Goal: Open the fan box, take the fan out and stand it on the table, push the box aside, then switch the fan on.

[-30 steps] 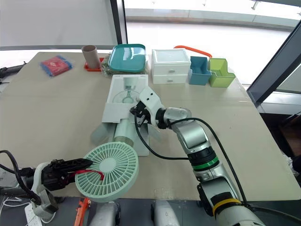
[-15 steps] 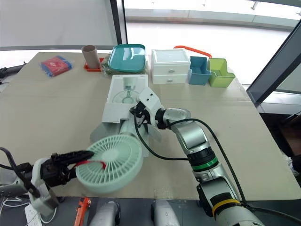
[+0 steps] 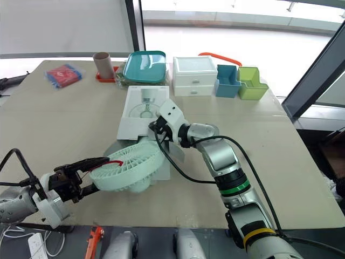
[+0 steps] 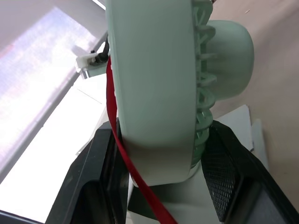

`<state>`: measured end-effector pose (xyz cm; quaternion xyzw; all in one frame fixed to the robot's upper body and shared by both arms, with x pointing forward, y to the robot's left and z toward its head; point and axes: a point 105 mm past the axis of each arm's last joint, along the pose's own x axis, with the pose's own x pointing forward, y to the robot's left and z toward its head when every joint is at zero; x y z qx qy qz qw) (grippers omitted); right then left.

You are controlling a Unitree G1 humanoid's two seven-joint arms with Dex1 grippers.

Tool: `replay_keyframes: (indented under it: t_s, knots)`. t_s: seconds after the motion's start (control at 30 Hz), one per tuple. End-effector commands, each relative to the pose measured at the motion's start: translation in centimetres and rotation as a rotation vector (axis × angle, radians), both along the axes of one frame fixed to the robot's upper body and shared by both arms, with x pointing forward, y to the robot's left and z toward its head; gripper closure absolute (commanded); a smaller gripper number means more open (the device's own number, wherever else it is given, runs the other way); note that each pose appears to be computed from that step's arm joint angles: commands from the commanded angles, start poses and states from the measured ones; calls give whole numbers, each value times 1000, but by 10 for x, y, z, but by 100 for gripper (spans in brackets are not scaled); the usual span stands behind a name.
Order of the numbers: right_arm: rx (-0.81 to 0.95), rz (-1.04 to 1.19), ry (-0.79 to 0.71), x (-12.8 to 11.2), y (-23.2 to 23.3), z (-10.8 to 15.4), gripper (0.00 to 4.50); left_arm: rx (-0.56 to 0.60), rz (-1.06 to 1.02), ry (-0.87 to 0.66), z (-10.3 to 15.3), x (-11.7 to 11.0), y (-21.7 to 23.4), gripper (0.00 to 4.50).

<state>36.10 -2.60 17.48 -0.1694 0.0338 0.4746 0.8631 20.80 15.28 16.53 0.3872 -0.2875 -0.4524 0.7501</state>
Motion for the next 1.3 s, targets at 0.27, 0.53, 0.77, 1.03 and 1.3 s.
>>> replay_keyframes:
  t_s: [0.27, 0.53, 0.77, 1.03, 1.3]
  knots:
    - [-20, 14, 14, 3, 4, -6, 450, -7, -78, 92, 29, -19, 5, 259]
    - [-22, 33, 1, 5, 9, -4, 450, -62, -86, 242, 38, -26, 3, 259]
    - [-24, 47, 0, 7, 11, -4, 450, -116, -66, 384, 48, -31, 9, 259]
    - [-24, 68, -7, 9, 15, -3, 450, -232, -11, 502, 61, -27, 22, 259]
    - [-30, 82, -6, 9, 17, -4, 450, -274, 26, 482, 82, -19, 30, 259]
